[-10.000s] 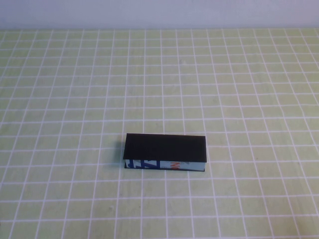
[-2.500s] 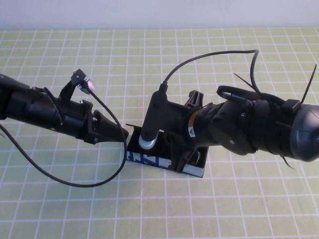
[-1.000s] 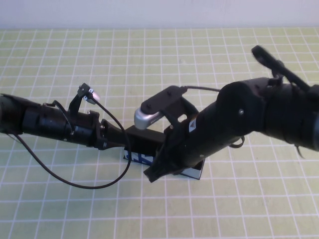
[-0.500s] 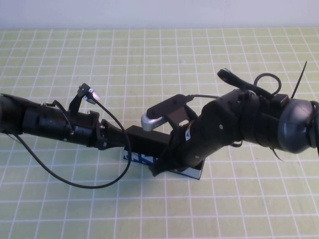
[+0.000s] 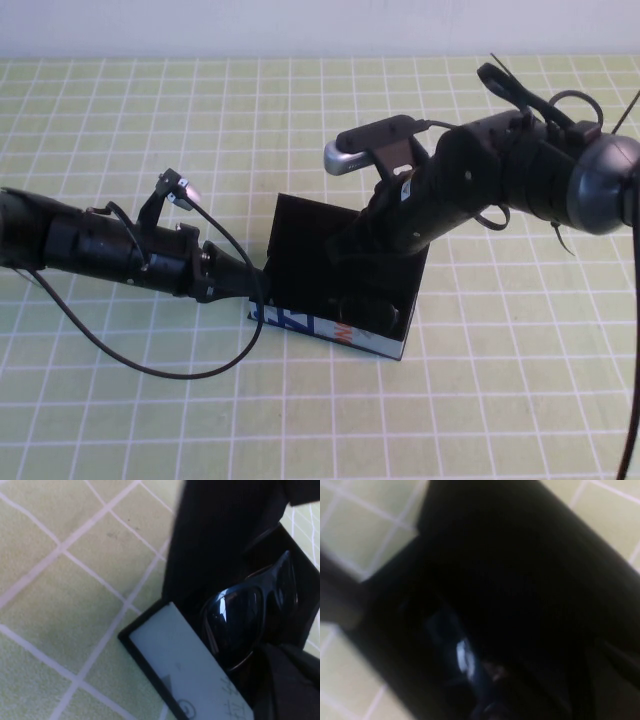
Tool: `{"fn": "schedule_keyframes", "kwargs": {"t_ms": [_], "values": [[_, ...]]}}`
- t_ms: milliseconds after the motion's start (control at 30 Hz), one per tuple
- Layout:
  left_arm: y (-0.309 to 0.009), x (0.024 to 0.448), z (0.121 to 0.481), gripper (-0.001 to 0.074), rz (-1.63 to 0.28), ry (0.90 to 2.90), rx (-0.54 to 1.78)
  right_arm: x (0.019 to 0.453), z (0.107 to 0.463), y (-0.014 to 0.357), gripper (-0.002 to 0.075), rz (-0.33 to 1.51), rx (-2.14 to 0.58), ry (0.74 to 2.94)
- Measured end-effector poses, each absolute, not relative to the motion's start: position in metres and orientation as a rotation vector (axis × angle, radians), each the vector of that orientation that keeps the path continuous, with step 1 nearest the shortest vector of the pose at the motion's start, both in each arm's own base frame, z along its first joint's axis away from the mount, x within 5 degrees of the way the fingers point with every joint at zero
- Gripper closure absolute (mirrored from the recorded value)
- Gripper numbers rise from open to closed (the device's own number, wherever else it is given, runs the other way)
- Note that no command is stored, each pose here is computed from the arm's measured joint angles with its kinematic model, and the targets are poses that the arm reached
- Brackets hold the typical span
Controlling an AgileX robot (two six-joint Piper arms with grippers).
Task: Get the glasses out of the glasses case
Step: Pick up the glasses from the glasses case
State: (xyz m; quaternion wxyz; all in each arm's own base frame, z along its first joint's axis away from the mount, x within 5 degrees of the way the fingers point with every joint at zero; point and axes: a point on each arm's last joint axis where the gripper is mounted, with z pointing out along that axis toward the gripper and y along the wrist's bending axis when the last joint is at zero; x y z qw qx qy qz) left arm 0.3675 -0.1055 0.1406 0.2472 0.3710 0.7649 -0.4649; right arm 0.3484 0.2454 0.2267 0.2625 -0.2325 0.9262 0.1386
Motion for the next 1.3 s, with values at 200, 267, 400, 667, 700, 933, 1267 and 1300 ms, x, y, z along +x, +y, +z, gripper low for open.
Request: {"fn": "schedule_keyframes", "kwargs": {"t_ms": [200, 267, 400, 667, 700, 933, 1267, 1300], "values": [[-0.105, 0.367, 0.141, 0.0739, -1.270, 2.089, 1.012, 0.367, 0.208, 0.242, 0.0742, 0.362, -0.588, 2.574], [-0.105, 0.367, 0.140, 0.0739, -1.271, 2.091, 1.013, 0.371, 0.203, 0.242, 0.0742, 0.360, -0.583, 2.595], [-0.105, 0.367, 0.140, 0.0739, -1.272, 2.091, 1.013, 0.374, 0.196, 0.241, 0.0742, 0.352, -0.585, 2.615], [-0.105, 0.367, 0.140, 0.0739, -1.276, 2.096, 1.009, 0.374, 0.212, 0.244, 0.0742, 0.366, -0.676, 2.636], [-0.105, 0.367, 0.140, 0.0739, -1.277, 2.097, 1.009, 0.373, 0.218, 0.245, 0.0742, 0.377, -0.692, 2.635], [-0.105, 0.367, 0.140, 0.0739, -1.279, 2.096, 1.012, 0.370, 0.241, 0.248, 0.0742, 0.422, -0.793, 2.642], [-0.105, 0.367, 0.140, 0.0739, -1.282, 2.101, 1.006, 0.354, 0.242, 0.254, 0.0742, 0.557, -1.018, 2.680], [-0.105, 0.367, 0.140, 0.0739, -1.286, 2.108, 0.998, 0.352, 0.242, 0.255, 0.0742, 0.554, -1.065, 2.670]]}}
